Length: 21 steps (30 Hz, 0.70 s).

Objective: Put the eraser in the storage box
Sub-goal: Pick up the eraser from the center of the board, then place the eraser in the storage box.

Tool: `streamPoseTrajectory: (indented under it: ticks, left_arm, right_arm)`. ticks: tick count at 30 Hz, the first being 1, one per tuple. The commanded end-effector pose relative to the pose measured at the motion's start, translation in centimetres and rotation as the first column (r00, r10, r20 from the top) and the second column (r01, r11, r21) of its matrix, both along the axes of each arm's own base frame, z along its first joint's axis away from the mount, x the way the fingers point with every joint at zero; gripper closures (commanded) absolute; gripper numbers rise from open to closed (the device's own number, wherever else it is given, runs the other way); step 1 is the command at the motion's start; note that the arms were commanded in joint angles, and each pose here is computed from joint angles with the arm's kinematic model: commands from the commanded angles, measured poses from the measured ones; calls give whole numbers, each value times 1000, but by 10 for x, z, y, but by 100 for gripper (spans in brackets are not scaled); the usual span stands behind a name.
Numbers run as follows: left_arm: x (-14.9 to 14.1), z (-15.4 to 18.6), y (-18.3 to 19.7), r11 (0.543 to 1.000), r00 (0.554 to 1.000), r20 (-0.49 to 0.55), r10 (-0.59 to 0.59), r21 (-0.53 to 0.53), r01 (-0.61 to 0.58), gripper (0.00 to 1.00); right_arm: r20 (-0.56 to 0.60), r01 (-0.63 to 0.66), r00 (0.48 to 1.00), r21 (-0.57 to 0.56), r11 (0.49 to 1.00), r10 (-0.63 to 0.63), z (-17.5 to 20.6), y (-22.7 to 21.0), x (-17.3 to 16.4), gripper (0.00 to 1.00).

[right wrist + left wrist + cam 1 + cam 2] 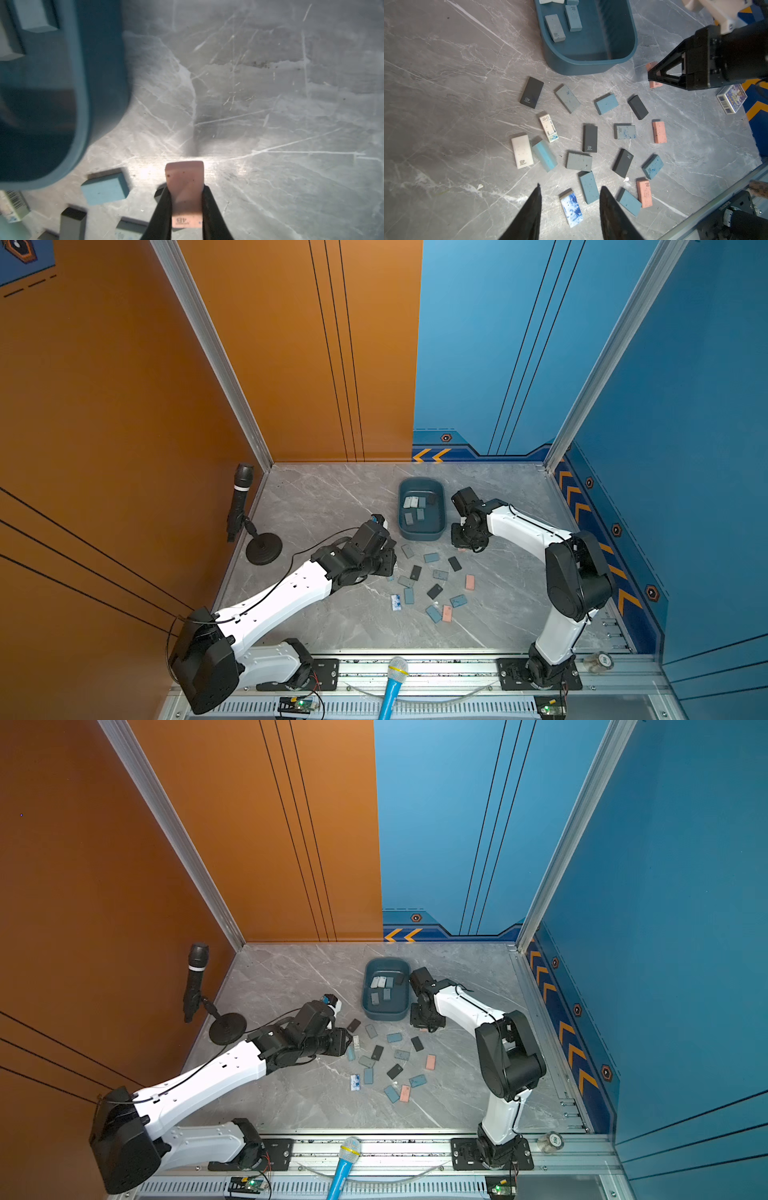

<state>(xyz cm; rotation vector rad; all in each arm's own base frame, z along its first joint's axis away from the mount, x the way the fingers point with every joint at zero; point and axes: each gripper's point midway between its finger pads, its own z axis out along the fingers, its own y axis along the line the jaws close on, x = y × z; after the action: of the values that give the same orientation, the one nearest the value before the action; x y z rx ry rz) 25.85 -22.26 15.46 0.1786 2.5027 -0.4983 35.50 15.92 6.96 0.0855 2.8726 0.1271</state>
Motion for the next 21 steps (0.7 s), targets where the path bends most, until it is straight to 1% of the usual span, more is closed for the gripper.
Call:
streamPoseTrajectory:
  ticks: [1, 6, 10, 15, 21]
  left_arm:
    - [-3, -8, 14, 999, 999, -16, 39, 26, -39, 53]
    - [-2, -10, 18, 998, 998, -22, 51, 27, -51, 54]
    - [-1, -10, 20, 998, 998, -23, 50, 24, -49, 54]
    - [-1, -10, 24, 998, 998, -23, 58, 24, -58, 54]
    - [-1, -14, 28, 998, 997, -42, 66, 21, -65, 54]
  right_arm:
    - [67, -40, 997, 25, 999, 38, 41, 14, 5, 80]
    - [132, -95, 987, 48, 994, 88, 79, 35, 16, 79]
    - [169, -131, 978, 66, 989, 119, 100, 54, 24, 79]
    - [197, -171, 969, 89, 981, 151, 114, 78, 34, 79]
    - [216, -201, 961, 117, 973, 173, 119, 104, 52, 79]
